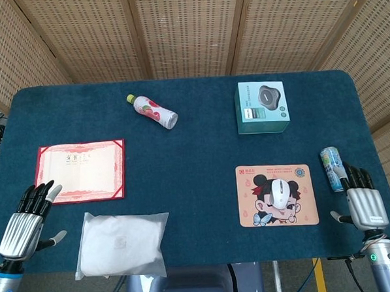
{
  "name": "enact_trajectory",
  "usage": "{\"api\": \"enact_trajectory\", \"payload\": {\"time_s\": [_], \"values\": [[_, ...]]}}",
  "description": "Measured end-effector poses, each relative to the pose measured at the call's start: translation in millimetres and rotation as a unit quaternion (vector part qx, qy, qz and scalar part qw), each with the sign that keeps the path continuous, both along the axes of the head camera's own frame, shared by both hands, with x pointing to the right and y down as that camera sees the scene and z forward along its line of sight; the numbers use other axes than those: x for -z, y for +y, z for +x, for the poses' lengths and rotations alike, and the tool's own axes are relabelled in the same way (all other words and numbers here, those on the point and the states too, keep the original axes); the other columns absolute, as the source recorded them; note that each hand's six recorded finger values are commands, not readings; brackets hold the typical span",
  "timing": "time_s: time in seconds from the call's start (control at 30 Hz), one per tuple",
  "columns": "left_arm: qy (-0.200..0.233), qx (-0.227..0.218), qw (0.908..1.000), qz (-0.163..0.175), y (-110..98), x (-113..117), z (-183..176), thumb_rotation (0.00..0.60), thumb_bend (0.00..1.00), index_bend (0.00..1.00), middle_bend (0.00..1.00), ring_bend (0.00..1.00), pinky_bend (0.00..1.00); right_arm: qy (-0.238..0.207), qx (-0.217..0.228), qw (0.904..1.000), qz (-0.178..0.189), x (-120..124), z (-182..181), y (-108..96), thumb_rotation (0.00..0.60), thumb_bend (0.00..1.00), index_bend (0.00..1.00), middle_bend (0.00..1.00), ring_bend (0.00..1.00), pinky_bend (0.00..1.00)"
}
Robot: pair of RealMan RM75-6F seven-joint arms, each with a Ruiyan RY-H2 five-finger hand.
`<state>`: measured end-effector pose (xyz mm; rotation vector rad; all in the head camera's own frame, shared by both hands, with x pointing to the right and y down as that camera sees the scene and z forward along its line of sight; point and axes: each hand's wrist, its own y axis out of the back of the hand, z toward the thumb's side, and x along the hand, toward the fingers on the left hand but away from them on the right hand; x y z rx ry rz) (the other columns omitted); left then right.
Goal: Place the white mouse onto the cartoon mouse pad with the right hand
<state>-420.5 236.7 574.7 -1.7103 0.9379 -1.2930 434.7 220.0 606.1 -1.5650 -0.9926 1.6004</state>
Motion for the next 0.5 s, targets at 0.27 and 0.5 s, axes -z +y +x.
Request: {"api": "enact_trajectory", "payload": {"time_s": [0.27, 0.5], "values": [[-0.004, 0.008, 1.0000, 0.002, -3, -2, -3, 0.600, 0.15, 0.00, 0.00, 0.00, 0.00, 0.011, -0.001, 0.9999, -0.008, 10, 15, 16, 0.600, 0.00, 0.02, 0.00, 0.00, 0.00], [-0.006, 0.012, 0.9999, 0.007, -4, -2, -5, 0.600, 0.15, 0.00, 0.00, 0.00, 0.00, 0.006, -0.004, 1.0000, 0.001, 16, 20, 15, 0.600, 0.00, 0.02, 0.00, 0.00, 0.00]]}}
